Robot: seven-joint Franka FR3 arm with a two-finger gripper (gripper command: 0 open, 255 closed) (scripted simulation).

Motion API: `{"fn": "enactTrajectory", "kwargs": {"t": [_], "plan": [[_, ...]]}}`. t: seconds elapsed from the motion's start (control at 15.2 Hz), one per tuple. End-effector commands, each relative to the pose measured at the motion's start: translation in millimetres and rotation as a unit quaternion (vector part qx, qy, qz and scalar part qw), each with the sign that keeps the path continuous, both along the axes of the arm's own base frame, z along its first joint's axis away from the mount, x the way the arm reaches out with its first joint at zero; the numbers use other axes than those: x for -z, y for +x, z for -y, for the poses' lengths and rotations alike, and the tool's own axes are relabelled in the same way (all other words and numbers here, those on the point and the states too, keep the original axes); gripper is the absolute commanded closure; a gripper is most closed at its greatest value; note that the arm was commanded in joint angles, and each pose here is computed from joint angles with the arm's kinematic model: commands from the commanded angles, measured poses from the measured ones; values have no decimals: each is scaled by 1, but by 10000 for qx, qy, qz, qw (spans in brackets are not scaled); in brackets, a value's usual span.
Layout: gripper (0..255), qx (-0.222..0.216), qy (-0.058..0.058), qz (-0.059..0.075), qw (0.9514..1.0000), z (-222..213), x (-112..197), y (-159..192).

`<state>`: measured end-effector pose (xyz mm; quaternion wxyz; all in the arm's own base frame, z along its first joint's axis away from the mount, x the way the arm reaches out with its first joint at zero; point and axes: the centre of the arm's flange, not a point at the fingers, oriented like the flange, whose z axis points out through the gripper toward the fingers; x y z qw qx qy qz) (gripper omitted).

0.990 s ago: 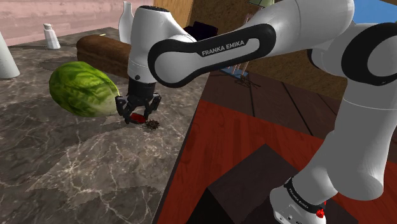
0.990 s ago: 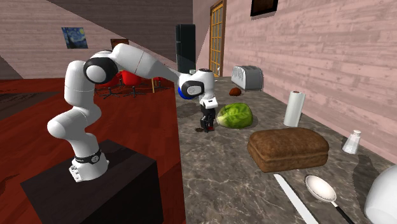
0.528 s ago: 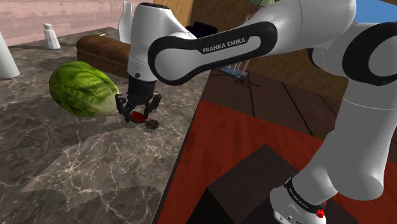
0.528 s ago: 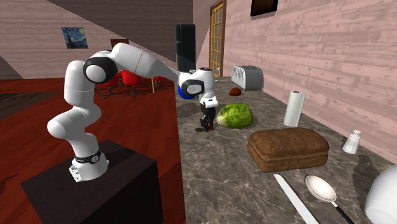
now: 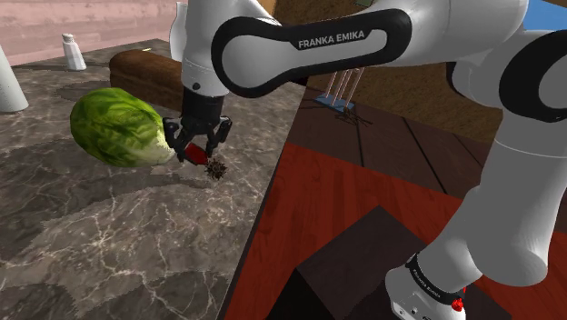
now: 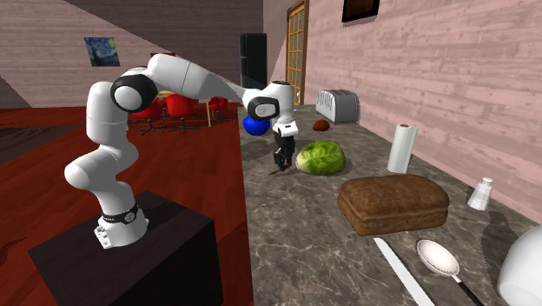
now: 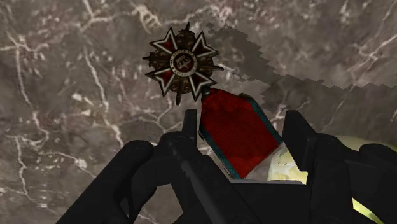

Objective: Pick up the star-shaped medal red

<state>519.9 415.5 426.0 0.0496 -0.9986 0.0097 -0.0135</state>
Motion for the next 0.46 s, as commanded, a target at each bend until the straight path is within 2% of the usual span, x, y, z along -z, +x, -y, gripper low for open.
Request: {"fn": "enactTrajectory", "kwargs": {"t": [0.0,0.26,0.4], "plan": [[255,0,-1,-2,10000,0,-11,-1],[255,0,-1,-2,10000,0,-32,-1],[255,0,-1,-2,10000,0,-33,-1]]}}
